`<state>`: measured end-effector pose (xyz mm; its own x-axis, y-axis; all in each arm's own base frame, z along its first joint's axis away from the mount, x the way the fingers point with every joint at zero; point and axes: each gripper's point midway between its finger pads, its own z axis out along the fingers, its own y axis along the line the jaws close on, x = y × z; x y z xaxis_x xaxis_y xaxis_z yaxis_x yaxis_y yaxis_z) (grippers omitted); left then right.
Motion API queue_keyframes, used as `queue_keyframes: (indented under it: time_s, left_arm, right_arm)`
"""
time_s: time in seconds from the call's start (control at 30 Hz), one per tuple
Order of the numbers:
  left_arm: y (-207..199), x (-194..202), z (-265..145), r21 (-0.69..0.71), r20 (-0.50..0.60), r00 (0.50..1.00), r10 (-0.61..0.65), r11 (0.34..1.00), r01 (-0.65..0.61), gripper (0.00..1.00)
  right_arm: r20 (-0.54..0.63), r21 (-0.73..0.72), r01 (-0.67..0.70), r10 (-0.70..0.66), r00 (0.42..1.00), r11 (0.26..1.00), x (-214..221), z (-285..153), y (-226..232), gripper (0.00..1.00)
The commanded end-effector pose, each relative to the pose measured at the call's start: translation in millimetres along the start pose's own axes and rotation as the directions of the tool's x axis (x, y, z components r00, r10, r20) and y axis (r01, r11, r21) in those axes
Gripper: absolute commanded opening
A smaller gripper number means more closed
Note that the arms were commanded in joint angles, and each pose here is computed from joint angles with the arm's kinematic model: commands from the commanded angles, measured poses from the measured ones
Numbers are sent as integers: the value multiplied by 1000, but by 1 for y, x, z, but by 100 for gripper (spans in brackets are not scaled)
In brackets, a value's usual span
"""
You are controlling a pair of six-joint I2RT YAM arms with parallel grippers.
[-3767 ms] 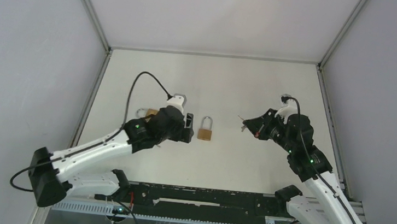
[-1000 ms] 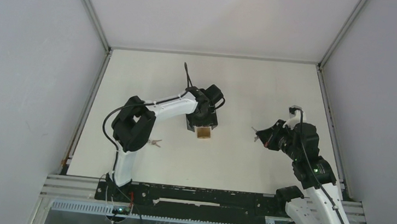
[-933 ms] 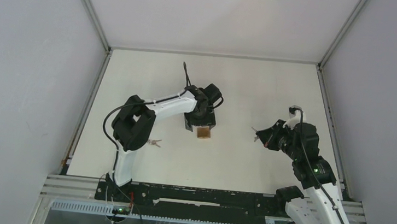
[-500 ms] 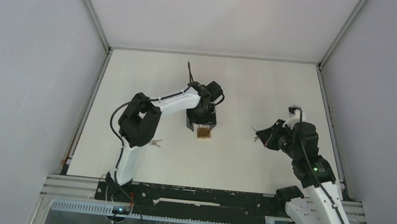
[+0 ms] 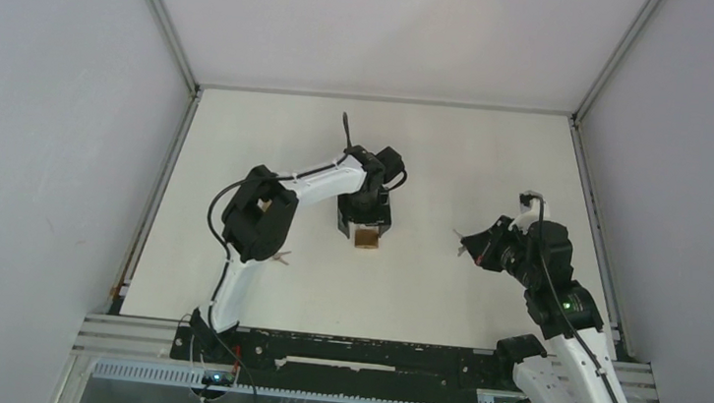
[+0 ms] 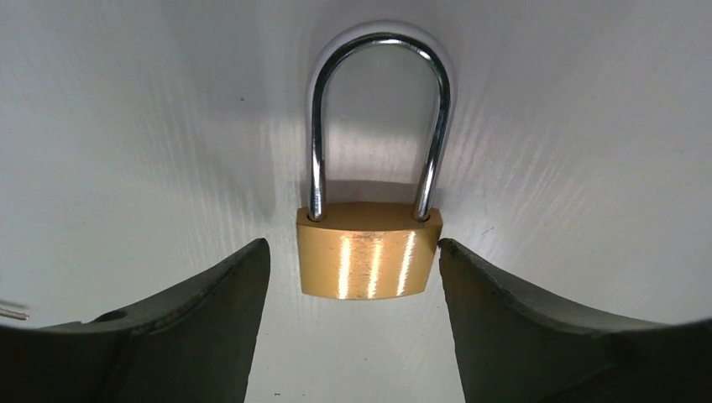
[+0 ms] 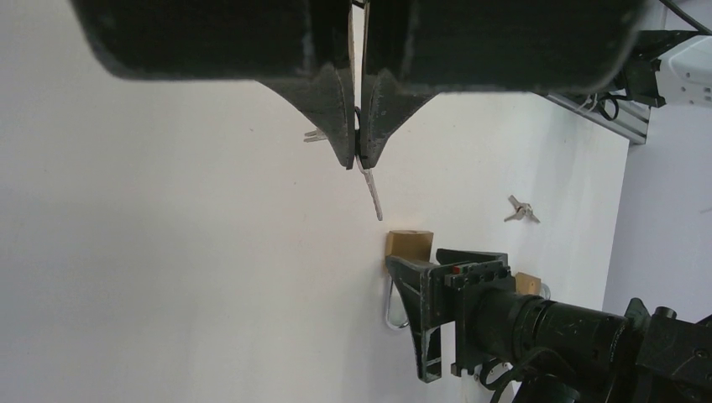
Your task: Unlock with the key
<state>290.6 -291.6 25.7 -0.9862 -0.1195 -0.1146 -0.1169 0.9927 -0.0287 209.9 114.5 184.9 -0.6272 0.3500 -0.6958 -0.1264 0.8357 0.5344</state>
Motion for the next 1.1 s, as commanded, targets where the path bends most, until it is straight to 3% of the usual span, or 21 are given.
queue_keyframes:
  time_s: [0.0,0.7,1.07]
  left_arm:
    - [-14,-1,-5,13,-3,1000,27,1000,-27,78]
    - [-11,12,12,-51,-52,996,68,996,-70,69]
    - [-9,9,20,-61,-69,991,111,991,-116,71]
  right_arm:
    - [37,-17,14,-13,999,1000,-9,1,3,0]
    - [42,-18,10,-9,999,1000,-9,2,0,0]
    - [40,-15,10,-10,999,1000,-8,2,-2,0]
